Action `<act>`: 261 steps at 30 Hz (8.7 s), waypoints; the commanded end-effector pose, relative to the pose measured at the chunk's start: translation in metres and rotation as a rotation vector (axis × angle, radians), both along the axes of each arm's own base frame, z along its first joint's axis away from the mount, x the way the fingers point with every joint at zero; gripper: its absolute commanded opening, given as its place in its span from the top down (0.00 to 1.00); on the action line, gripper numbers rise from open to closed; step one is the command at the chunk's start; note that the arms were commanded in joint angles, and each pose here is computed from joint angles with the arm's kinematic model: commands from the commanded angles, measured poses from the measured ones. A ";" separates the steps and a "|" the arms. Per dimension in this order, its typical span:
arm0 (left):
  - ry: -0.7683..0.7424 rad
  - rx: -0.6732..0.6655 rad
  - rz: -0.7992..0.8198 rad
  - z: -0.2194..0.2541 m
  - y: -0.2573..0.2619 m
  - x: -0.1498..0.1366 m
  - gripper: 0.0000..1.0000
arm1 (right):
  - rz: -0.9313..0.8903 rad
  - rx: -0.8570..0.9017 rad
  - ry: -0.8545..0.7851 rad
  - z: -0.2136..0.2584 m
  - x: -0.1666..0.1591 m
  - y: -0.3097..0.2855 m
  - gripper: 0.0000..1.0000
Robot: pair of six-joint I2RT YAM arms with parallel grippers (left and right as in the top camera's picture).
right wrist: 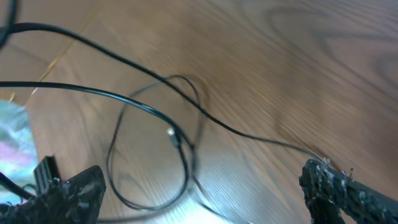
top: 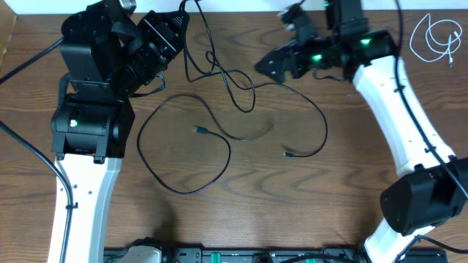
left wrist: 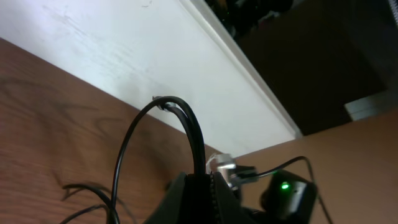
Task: Untangle cables
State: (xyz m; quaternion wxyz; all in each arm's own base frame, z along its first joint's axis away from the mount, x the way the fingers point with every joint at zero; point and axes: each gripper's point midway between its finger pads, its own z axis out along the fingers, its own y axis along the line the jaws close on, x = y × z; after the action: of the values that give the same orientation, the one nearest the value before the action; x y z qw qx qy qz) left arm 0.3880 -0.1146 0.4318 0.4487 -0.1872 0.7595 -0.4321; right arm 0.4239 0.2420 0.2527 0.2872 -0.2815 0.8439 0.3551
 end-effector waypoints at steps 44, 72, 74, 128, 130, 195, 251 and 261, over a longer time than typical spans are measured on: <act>0.088 0.583 -0.778 -0.216 -0.238 -0.036 0.93 | -0.612 -0.200 0.347 -0.059 0.018 -0.219 0.05; -0.156 0.676 -0.717 -0.184 -0.286 -0.045 0.07 | -0.680 -0.195 0.381 -0.062 0.013 -0.252 0.01; -0.189 0.657 -0.675 -0.152 -0.265 -0.044 0.07 | -0.642 -0.210 0.372 -0.063 0.011 -0.244 0.01; 0.162 0.688 -0.250 -0.123 -0.023 -0.019 0.06 | 0.025 -0.806 0.316 -0.265 -0.116 -0.155 0.10; 0.162 0.688 -0.250 -0.123 -0.023 -0.019 0.06 | 0.028 -0.808 0.324 -0.269 -0.121 -0.156 0.11; 0.156 0.687 -0.248 -0.121 -0.024 -0.017 0.06 | -1.097 -0.512 -0.067 0.111 0.015 -0.369 0.99; 0.131 0.683 -0.240 -0.117 -0.025 -0.013 0.06 | -1.601 -0.386 0.335 -0.020 -0.039 -0.600 0.25; 0.131 0.682 -0.241 -0.117 -0.025 -0.013 0.06 | -1.563 -0.362 0.372 -0.023 -0.039 -0.586 0.01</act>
State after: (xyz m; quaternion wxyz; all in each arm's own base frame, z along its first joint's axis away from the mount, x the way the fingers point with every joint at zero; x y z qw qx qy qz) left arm 0.3720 -0.1406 0.3154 0.3813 0.0410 0.9035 -0.1912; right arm 0.3834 -0.3500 0.2277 0.2566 0.4090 0.8737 -0.0592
